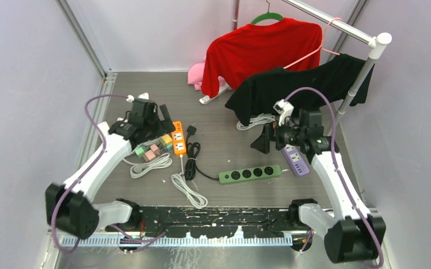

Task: Pull the plug off the socket
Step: Place the plug at the center of the board, then reset both arms

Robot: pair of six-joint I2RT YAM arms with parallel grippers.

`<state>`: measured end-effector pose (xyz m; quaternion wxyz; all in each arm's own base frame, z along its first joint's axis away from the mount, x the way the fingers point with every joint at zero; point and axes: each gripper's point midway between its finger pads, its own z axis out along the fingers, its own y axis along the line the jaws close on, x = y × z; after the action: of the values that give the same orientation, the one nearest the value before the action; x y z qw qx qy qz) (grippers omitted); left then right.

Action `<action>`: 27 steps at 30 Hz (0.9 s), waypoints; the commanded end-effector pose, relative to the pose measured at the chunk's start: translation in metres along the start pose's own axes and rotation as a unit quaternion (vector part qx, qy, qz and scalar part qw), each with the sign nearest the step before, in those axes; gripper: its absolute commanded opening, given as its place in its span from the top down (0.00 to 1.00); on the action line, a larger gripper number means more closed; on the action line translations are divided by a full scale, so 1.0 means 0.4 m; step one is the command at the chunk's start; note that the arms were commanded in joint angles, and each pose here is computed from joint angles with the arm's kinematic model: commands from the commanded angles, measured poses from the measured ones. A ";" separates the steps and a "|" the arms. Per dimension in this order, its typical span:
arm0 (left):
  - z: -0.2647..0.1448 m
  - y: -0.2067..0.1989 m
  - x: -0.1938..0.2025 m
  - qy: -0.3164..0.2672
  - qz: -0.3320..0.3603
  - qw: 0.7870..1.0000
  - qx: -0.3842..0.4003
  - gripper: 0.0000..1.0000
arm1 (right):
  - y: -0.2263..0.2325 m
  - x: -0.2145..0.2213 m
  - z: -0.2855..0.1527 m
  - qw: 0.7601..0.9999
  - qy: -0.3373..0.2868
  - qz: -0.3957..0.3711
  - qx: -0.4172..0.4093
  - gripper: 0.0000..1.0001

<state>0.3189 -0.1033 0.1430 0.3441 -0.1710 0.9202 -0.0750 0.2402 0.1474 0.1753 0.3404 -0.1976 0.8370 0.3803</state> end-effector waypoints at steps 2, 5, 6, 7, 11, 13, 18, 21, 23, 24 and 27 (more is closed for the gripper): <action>-0.268 -0.165 -0.060 -0.052 0.044 0.966 0.250 0.00 | -0.041 -0.166 -0.154 0.970 -0.106 -0.134 0.175 0.00; -0.434 -0.206 -0.091 -0.107 0.073 0.930 0.345 0.00 | -0.013 -0.213 -0.214 0.961 -0.110 -0.154 0.203 0.00; -0.487 -0.210 -0.105 -0.129 0.080 0.919 0.364 0.00 | -0.006 -0.235 -0.238 0.957 -0.118 -0.148 0.219 0.00; -0.540 -0.211 -0.121 -0.152 0.085 0.908 0.380 0.00 | 0.012 -0.264 -0.264 0.954 -0.131 -0.143 0.229 0.00; -0.702 -0.197 -0.166 -0.220 0.091 0.882 0.406 0.01 | 0.130 -0.375 -0.385 0.942 -0.193 -0.127 0.243 0.00; -0.757 -0.189 -0.178 -0.238 0.094 0.875 0.411 0.00 | 0.197 -0.427 -0.445 0.935 -0.227 -0.126 0.240 0.00; -0.839 -0.180 -0.187 -0.257 0.096 0.862 0.425 0.01 | 0.330 -0.505 -0.547 0.922 -0.286 -0.144 0.218 0.00; -0.861 -0.175 -0.184 -0.260 0.100 0.860 0.428 0.00 | 0.373 -0.518 -0.568 0.921 -0.299 -0.147 0.202 0.00; -0.870 -0.171 -0.183 -0.262 0.103 0.859 0.428 0.00 | 0.392 -0.519 -0.579 0.920 -0.304 -0.150 0.195 0.00; -0.872 -0.169 -0.182 -0.263 0.103 0.859 0.427 0.01 | 0.401 -0.519 -0.583 0.920 -0.306 -0.152 0.193 0.00; -0.875 -0.166 -0.177 -0.262 0.105 0.859 0.427 0.00 | 0.413 -0.517 -0.589 0.919 -0.309 -0.154 0.189 0.00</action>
<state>0.1645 -0.1322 0.4585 0.6130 0.0609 0.6925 -0.3754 0.1844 0.0804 0.5274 0.6883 -0.1380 0.6891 0.1796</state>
